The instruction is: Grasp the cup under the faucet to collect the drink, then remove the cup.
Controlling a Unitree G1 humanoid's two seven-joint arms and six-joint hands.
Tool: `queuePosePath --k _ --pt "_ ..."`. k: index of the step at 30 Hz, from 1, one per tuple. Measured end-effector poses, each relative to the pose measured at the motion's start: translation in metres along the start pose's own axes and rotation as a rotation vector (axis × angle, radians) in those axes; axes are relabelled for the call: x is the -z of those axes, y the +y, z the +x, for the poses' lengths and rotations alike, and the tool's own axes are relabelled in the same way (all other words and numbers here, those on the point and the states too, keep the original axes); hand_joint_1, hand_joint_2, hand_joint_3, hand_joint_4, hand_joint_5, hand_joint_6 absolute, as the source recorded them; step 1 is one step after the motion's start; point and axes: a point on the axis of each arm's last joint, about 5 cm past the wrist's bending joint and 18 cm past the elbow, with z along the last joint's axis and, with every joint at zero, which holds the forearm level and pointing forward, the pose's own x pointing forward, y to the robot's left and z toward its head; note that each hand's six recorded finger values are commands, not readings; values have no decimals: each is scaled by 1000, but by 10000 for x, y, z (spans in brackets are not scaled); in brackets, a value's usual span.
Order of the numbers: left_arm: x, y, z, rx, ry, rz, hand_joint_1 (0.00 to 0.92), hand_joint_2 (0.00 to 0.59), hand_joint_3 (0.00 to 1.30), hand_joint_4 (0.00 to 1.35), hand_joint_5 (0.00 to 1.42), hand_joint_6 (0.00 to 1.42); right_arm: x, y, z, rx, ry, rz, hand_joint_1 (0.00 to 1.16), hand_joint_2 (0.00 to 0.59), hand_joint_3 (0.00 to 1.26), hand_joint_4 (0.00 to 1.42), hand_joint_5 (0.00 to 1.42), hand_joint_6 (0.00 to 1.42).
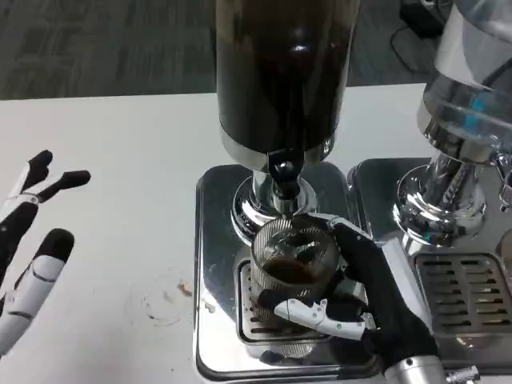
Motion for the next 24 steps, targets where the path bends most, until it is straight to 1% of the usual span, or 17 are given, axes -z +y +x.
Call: queuePosePath --k 8,9,12,14,16,19,22,23,24 --pt "29 -34 -2 12 15 -13 0 220 262 0 23 0 4 -29 -25 11 3 -12 967 149 437 504 751 976" --pt "35 -39 -3 14 18 -15 0 220 260 0 23 0 1 -47 -34 17 3 -17 967 149 437 505 751 977" --pt "43 -45 -3 16 21 -18 0 220 255 0 20 0 -22 -93 -28 35 -7 -24 967 149 439 516 754 980" --pt "56 -52 2 17 26 -22 0 220 254 0 17 0 -29 -122 -38 45 8 -25 967 149 439 517 754 981" --pt "68 -61 12 19 28 -26 0 219 251 0 15 0 -37 -154 -44 50 10 -40 967 149 439 517 754 982" --pt "89 -88 37 27 30 -36 0 218 247 0 13 0 -58 -235 -65 42 0 -70 967 149 439 517 754 983" --pt "101 -133 56 54 30 -37 0 209 205 0 4 0 -60 -310 -112 36 9 -96 967 149 442 518 754 984" --pt "104 -144 60 77 26 -19 0 194 189 0 1 0 -65 -347 -144 27 13 -108 967 149 442 518 756 985" --pt "108 -135 59 85 22 -8 0 191 185 0 0 0 -69 -355 -158 27 15 -107 967 149 443 518 760 995"
